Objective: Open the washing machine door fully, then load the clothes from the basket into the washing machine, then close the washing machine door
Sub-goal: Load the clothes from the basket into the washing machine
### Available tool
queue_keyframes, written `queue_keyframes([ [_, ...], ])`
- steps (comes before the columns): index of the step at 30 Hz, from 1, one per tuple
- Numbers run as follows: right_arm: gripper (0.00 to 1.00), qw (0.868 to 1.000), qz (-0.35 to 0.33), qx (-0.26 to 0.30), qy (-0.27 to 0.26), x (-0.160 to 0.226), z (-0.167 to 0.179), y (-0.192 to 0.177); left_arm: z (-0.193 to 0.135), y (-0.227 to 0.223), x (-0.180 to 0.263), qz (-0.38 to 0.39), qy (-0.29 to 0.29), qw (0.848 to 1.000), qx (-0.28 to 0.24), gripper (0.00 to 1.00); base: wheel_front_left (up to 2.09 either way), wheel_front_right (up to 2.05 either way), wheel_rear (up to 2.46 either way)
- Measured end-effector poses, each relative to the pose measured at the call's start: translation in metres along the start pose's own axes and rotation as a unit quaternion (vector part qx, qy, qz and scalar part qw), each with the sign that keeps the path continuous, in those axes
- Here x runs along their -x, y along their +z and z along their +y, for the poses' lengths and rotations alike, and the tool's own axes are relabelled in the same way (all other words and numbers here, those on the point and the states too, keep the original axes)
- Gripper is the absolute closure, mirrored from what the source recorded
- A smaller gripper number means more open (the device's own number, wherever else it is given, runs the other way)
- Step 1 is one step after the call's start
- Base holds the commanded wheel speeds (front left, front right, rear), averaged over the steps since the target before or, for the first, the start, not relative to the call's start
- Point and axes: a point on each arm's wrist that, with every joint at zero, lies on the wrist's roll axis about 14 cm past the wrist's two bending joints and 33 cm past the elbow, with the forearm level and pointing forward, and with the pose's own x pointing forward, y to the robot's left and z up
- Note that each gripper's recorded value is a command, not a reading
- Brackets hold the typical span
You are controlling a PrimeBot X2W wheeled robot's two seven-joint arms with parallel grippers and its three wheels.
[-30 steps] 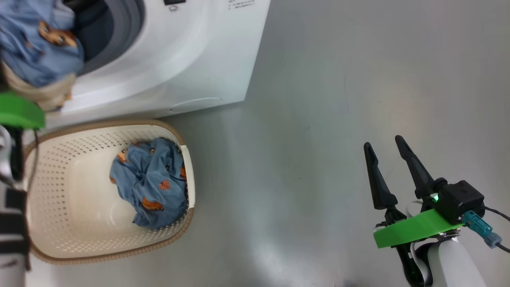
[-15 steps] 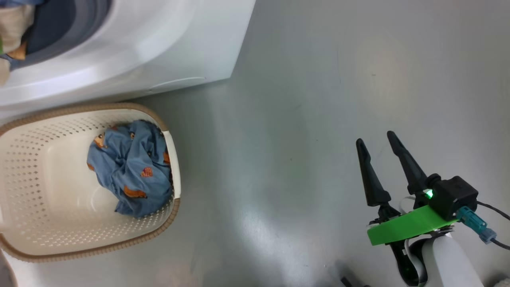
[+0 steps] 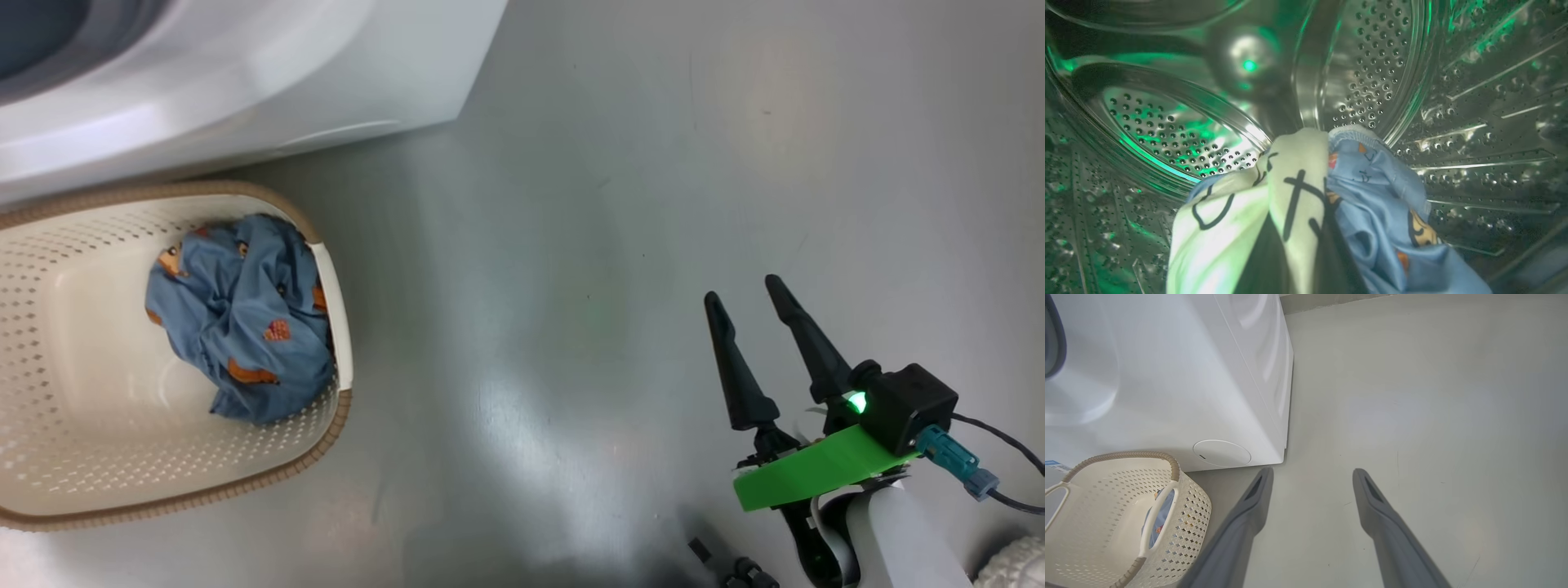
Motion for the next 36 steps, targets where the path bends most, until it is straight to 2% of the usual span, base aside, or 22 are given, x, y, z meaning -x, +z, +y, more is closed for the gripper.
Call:
queue_keyframes([
  [9, 0.0, 1.0, 0.015, -0.004, -0.004, -0.002, -0.003, -0.012, -0.004, 0.034, -0.006, -0.086, 0.004, 0.996, -0.011, 1.0, 0.0, 0.0, 0.0],
  [22, 0.0, 1.0, 0.009, -0.008, 0.004, -0.007, 0.002, -0.008, 0.003, -0.045, 0.013, 0.043, 0.007, 0.999, 0.017, 1.0, 0.0, 0.0, 0.0],
  [23, 0.0, 1.0, 0.008, -0.009, 0.004, -0.007, 0.002, -0.008, 0.004, -0.047, 0.014, 0.05, 0.009, 0.999, 0.02, 0.56, 0.0, 0.0, 0.0],
  [24, 0.0, 1.0, 0.008, -0.009, 0.004, -0.007, 0.002, -0.008, 0.004, -0.047, 0.013, 0.052, 0.011, 0.998, 0.022, 0.0, 0.0, 0.0, 0.0],
  [36, 0.0, 1.0, -0.013, -0.007, 0.011, -0.006, 0.007, 0.009, 0.001, -0.032, 0.019, 0.063, 0.015, 0.997, 0.041, 0.0, 0.0, 0.0, 0.0],
])
